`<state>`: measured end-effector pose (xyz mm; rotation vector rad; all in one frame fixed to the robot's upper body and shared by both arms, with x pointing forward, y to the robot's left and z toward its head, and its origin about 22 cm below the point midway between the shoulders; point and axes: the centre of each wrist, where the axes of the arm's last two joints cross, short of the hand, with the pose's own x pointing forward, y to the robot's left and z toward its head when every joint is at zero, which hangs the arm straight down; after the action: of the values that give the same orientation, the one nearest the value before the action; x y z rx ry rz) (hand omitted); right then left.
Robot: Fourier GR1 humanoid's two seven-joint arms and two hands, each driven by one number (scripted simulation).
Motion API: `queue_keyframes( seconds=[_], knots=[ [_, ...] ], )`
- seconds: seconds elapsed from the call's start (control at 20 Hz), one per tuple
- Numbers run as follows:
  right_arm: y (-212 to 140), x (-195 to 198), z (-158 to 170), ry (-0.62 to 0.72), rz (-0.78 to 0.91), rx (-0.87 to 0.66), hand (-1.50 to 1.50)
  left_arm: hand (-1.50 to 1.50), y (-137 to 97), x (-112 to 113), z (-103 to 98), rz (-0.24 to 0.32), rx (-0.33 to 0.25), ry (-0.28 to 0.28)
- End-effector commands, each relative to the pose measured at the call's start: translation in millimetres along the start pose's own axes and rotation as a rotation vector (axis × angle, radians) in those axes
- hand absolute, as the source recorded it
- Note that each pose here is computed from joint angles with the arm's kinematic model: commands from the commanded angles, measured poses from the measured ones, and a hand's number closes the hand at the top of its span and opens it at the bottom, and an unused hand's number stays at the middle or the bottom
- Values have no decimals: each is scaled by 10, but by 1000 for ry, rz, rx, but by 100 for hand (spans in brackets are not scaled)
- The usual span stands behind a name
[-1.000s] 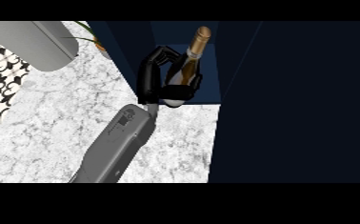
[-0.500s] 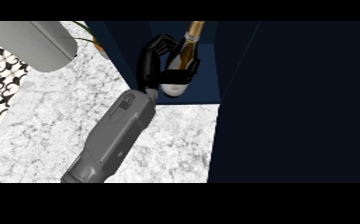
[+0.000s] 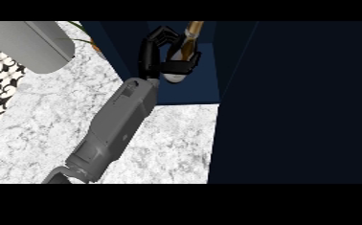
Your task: Pick up the wine, place it into the cabinet and close the cabinet
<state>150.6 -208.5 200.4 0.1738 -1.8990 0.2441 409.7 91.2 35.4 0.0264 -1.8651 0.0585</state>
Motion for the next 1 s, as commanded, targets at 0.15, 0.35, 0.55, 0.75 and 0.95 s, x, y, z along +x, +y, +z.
queue_keyframes(
  seconds=[0.15,0.35,0.55,0.75,0.95],
  knots=[
    [-25,159,206,-31,-11,16,-150,150,29,77,-220,-70,40,-83],
    [45,167,84,-40,-23,44,-150,150,-68,135,-276,-78,70,-83],
    [26,168,147,-37,-29,28,-150,150,35,33,-255,-79,63,-69],
    [-83,36,74,-35,-43,44,-150,150,-2,76,-295,2,112,15],
    [33,43,156,-44,-38,50,-150,150,123,77,-341,88,145,26]
  ],
)
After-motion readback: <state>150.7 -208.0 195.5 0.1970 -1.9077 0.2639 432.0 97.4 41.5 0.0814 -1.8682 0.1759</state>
